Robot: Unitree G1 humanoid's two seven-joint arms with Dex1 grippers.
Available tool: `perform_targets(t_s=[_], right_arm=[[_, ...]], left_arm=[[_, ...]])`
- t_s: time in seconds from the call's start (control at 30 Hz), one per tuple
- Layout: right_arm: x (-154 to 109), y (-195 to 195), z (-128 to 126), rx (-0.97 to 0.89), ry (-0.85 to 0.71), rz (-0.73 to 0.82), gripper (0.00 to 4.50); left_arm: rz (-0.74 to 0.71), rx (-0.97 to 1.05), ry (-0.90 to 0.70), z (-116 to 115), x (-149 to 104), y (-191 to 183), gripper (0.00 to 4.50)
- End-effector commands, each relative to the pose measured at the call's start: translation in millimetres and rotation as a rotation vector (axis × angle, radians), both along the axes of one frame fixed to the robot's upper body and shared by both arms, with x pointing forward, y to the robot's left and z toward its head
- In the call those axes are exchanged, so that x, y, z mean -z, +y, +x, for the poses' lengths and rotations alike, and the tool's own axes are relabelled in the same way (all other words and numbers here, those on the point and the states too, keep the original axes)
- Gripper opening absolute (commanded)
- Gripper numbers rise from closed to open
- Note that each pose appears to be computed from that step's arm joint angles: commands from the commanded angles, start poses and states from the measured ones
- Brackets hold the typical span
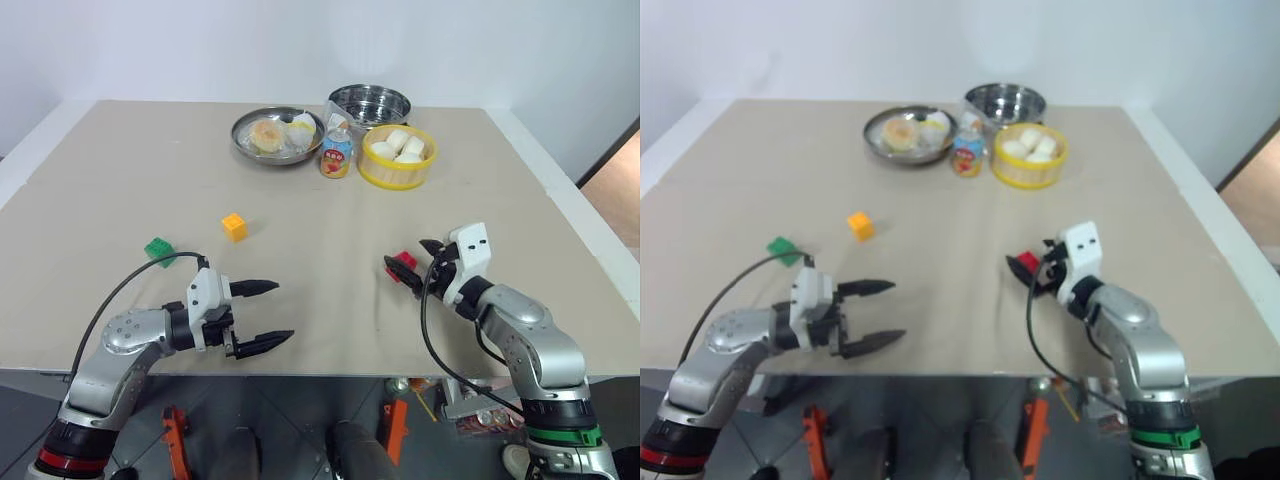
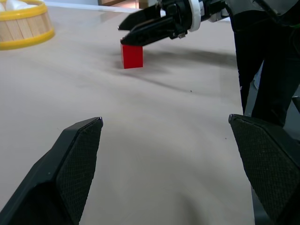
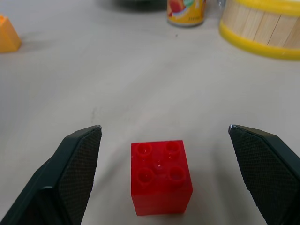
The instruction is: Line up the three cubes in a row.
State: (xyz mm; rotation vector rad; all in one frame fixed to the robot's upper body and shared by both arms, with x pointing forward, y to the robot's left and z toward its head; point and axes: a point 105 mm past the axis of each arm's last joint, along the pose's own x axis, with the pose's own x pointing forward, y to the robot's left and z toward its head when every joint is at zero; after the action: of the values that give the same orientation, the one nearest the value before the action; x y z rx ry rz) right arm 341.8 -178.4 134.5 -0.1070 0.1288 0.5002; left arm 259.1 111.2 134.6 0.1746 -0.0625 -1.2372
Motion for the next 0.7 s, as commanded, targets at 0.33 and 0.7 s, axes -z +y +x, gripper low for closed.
perform_targets(t_s=[0.33,0.7], right_arm=[[6,0,3,0.009,0.050,-0.043,1.89],[-49,64,-9,-0.415,-0.096,-0.093,1.26]], left_arm=[[-0.006,-0.023,-0.034,-4,-7,-1,4.50],[0.013,-0.083,-0.032,-2,1,11,4.50]])
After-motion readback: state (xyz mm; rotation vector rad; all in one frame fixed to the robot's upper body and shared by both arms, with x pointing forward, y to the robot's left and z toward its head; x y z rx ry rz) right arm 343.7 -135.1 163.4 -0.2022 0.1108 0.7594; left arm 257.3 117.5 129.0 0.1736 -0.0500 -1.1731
